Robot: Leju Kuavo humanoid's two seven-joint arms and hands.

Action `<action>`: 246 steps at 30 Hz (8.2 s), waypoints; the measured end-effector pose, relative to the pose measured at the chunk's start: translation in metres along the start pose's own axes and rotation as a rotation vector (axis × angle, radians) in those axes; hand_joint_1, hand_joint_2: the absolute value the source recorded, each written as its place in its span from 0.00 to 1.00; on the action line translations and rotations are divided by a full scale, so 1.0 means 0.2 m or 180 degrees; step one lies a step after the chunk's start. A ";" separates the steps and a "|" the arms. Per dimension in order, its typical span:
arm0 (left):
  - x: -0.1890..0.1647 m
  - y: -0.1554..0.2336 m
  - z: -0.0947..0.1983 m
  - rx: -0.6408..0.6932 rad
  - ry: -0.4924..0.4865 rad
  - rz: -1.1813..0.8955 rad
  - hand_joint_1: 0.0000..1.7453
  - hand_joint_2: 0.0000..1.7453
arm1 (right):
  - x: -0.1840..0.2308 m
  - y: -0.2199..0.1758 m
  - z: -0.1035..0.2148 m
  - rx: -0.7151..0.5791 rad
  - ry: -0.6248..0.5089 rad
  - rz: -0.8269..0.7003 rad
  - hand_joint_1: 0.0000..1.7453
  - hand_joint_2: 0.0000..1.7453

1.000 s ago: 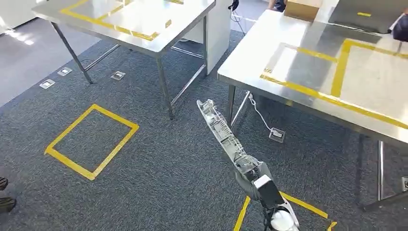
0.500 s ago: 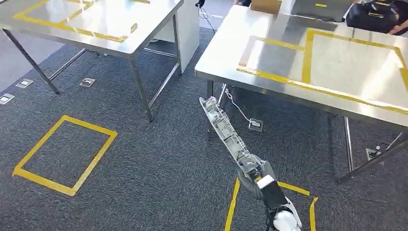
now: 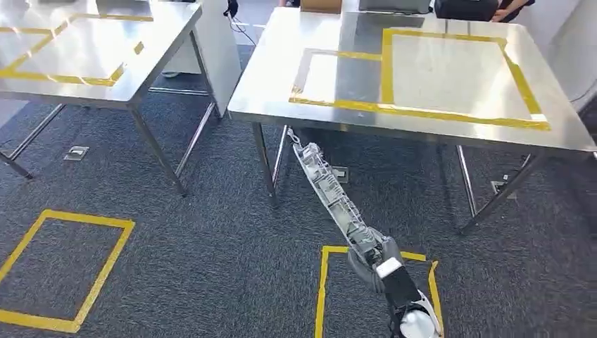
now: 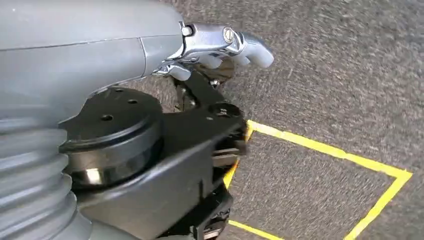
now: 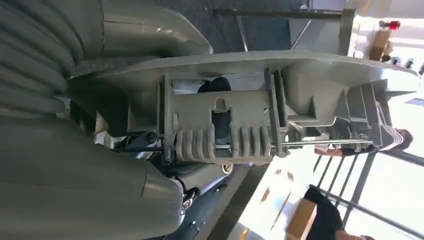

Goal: Take the parts from the cabinet and place them on the table.

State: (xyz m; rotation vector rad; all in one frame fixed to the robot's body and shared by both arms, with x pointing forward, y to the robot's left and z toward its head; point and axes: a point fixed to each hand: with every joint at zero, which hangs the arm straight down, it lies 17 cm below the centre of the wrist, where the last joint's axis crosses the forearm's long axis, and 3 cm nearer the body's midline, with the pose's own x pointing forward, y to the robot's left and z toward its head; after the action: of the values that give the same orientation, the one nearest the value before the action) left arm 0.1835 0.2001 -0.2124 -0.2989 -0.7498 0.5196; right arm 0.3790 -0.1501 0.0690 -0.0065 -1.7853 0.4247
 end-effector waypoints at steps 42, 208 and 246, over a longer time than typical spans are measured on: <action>0.00 0.02 0.01 0.0035 -0.0038 0.0059 0.00 1.00 | -0.06 -0.20 -0.02 -0.0279 0.0114 0.0255 1.00 1.00; -0.04 -0.10 -0.08 -0.0104 0.0249 -0.0960 0.00 1.00 | 0.17 -0.07 -0.94 0.0456 -0.1179 0.4839 1.00 1.00; -0.03 -0.07 -0.06 -0.0073 0.0139 -0.0936 0.00 1.00 | 0.24 0.26 -0.92 0.0631 -0.1245 0.4344 1.00 1.00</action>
State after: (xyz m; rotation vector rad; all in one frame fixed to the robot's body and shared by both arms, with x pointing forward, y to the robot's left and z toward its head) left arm 0.1928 0.1847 -0.2177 -0.2157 -0.7425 0.2260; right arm 0.5291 -0.0394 0.1347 -1.1071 -1.8760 1.6429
